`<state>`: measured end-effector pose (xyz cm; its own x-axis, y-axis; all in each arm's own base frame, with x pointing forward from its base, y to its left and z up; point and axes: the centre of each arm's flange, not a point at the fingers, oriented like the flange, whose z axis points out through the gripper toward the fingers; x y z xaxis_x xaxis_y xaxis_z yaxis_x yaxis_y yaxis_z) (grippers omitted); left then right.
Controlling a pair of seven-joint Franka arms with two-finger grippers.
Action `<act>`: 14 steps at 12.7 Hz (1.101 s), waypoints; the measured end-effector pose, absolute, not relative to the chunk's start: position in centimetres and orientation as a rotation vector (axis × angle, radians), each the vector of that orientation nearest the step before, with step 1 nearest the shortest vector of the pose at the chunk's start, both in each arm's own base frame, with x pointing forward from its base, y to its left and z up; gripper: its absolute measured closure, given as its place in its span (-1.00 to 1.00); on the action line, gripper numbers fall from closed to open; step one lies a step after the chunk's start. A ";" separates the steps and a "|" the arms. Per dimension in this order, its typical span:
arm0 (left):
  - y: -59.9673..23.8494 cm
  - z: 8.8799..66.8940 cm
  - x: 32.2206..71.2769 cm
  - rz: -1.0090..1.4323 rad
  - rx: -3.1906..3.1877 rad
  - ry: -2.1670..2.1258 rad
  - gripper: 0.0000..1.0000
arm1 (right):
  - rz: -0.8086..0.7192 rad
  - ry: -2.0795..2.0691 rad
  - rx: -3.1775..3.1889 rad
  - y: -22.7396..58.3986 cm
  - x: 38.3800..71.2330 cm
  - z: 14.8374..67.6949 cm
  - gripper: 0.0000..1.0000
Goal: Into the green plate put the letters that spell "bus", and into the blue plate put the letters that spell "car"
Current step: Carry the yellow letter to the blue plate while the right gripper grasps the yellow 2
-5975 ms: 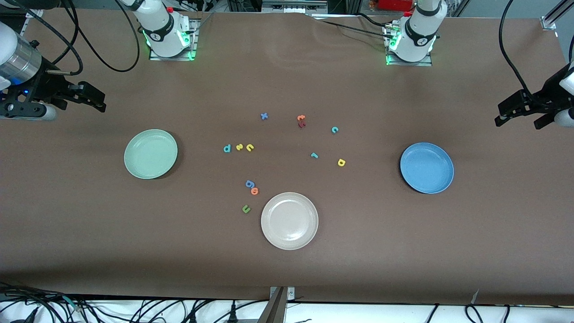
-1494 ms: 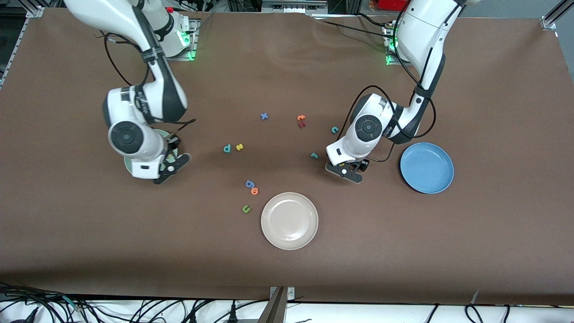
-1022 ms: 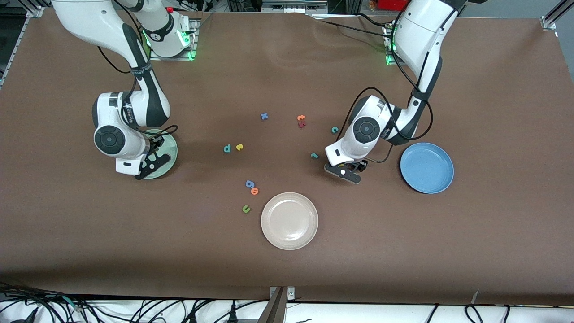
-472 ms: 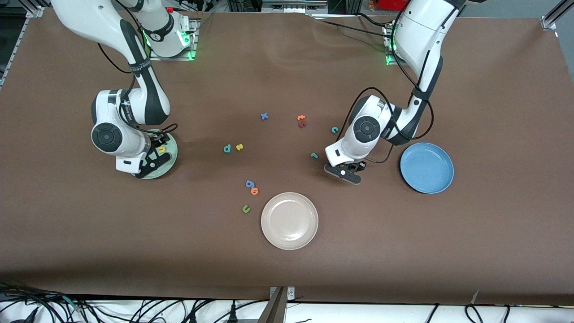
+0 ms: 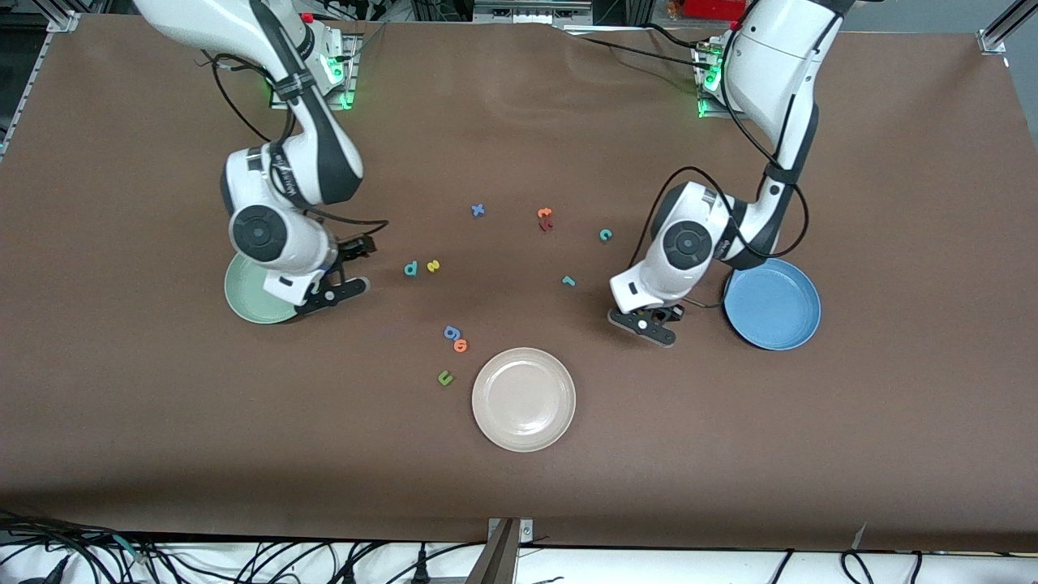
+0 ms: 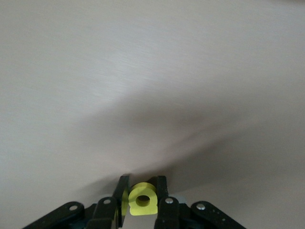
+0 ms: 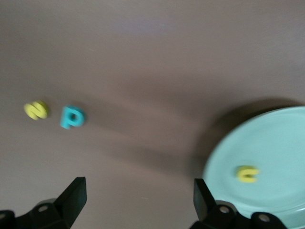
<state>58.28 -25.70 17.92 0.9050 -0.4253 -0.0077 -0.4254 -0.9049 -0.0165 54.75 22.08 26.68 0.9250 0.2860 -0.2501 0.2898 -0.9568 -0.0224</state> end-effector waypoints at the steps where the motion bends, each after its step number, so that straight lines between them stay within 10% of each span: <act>1: -24.7 18.3 59.0 -0.005 -3.039 0.696 0.44 | -0.373 0.339 3.084 24.0 54.2 26.7 -0.98; 6: -18.4 22.5 61.7 0.009 -3.026 0.749 0.44 | -0.223 -0.123 3.116 32.5 51.3 24.1 -0.72; 9: -11.4 23.9 63.0 0.043 -3.012 0.820 0.44 | -0.184 -0.308 3.109 33.9 50.9 21.8 -0.08; 14: -3.1 22.6 62.5 0.145 -2.991 0.955 0.41 | -0.191 -0.443 3.078 34.4 50.3 19.0 0.13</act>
<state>62.51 -3.09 22.56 0.8112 -0.5783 -0.0873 -0.5781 -0.8154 0.0292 50.32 34.45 19.00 0.9522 -0.2822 -0.1173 -0.2790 -0.9593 0.0430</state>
